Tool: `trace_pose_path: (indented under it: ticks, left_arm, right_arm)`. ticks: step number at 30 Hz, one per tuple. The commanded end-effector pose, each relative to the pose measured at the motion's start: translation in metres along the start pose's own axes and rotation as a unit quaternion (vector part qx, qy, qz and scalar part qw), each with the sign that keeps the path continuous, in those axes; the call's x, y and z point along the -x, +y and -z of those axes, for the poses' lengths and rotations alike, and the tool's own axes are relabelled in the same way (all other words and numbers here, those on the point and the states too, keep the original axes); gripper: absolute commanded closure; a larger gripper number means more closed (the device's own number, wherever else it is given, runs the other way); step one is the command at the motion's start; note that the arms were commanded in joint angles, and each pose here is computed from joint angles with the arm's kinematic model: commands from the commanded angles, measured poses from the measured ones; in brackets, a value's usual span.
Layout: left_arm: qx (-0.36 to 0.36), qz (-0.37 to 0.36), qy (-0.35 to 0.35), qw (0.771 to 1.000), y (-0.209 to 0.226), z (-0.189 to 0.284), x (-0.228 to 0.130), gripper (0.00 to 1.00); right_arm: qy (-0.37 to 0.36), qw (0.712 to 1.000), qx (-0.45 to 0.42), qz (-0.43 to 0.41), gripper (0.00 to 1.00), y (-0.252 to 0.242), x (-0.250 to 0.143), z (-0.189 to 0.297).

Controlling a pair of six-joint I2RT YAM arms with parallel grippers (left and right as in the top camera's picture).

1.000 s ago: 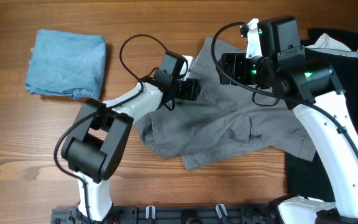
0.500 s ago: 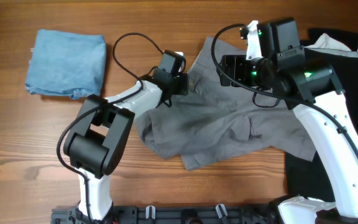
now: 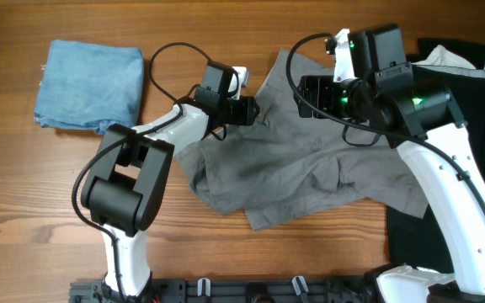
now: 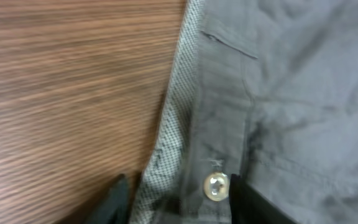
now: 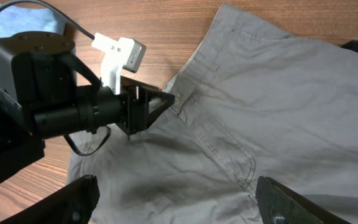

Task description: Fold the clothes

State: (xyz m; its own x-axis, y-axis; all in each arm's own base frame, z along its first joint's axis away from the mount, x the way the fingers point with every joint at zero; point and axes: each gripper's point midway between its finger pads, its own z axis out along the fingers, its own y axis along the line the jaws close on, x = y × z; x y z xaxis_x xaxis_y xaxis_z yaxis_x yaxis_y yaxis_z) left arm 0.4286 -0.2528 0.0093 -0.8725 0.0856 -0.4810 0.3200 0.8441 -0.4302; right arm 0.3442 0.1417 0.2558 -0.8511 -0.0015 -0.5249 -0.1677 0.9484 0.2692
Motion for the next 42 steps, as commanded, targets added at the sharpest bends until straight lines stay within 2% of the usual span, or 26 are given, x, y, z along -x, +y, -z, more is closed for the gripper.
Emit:
trace_pose_path:
  ticks: [1,3,5,9,12,14,17,21,22,23,25,26,29,32,33,34,38,42]
  left_arm:
    - [-0.015,0.004,0.078,0.997,0.01,-0.027,-0.053,0.65]
    - [-0.016,0.008,0.09,0.996,0.012,-0.032,-0.061,0.83]
    - [-0.017,0.009,0.091,0.996,0.011,-0.033,-0.062,0.96]
    - [-0.008,0.049,0.061,0.997,0.011,-0.022,-0.037,0.96]
    - [0.051,0.122,0.006,0.991,0.041,0.006,0.002,0.96]
    - [0.09,0.157,-0.043,0.983,0.07,0.037,0.032,0.96]
    - [0.148,0.2,-0.143,0.958,0.127,0.106,0.081,0.96]
    - [0.154,0.231,-0.225,0.934,0.169,0.181,0.118,0.96]
    - [0.155,0.237,-0.234,0.93,0.176,0.194,0.121,0.95]
    - [0.158,0.243,-0.24,0.926,0.182,0.204,0.121,0.89]
    - [0.167,0.254,-0.24,0.922,0.191,0.215,0.116,0.64]
    - [0.167,0.251,-0.233,0.925,0.192,0.217,0.113,0.58]
    - [0.148,0.216,-0.213,0.942,0.181,0.213,0.11,0.47]
    - [0.148,0.195,-0.208,0.947,0.172,0.216,0.11,0.44]
    - [0.148,0.189,-0.211,0.948,0.168,0.22,0.111,0.44]
    - [0.147,0.187,-0.216,0.947,0.165,0.226,0.113,0.43]
    - [0.145,0.178,-0.233,0.945,0.144,0.258,0.116,0.45]
    - [0.143,0.172,-0.236,0.946,0.11,0.299,0.104,0.45]
  right_arm:
    - [-0.005,1.0,0.009,-0.006,0.14,0.003,0.004,0.005]
    - [-0.004,1.0,0.008,-0.006,0.14,0.003,0.003,0.005]
    - [-0.004,1.0,0.008,-0.006,0.14,0.003,0.003,0.005]
    - [-0.004,1.0,0.008,-0.006,0.14,0.003,0.003,0.005]
    - [-0.005,1.0,0.007,-0.006,0.14,0.003,0.003,0.004]
    - [-0.004,1.0,0.007,-0.006,0.14,0.002,0.003,0.004]
    - [-0.004,1.0,-0.007,-0.007,0.14,-0.002,0.002,0.004]
    - [-0.01,0.999,-0.041,-0.008,0.14,-0.014,0.004,0.004]
    - [-0.01,0.999,-0.05,-0.009,0.13,-0.018,0.004,0.003]
    - [-0.01,0.998,-0.059,-0.01,0.12,-0.021,0.004,0.002]
    - [-0.003,0.997,-0.077,-0.017,0.13,-0.028,0.003,-0.004]
    - [0.007,0.995,-0.094,-0.04,0.12,-0.038,0.0,-0.01]
    - [0.031,0.991,-0.111,-0.069,0.13,-0.052,-0.005,-0.025]
    - [0.055,0.986,-0.128,-0.096,0.16,-0.071,-0.009,-0.044]
    - [0.064,0.983,-0.135,-0.106,0.23,-0.079,-0.009,-0.054]
    - [0.069,0.981,-0.14,-0.112,0.33,-0.086,-0.009,-0.062]
    - [0.095,0.974,-0.147,-0.145,0.5,-0.116,-0.012,-0.097]
    - [0.117,0.963,-0.165,-0.179,0.78,-0.156,-0.02,-0.132]
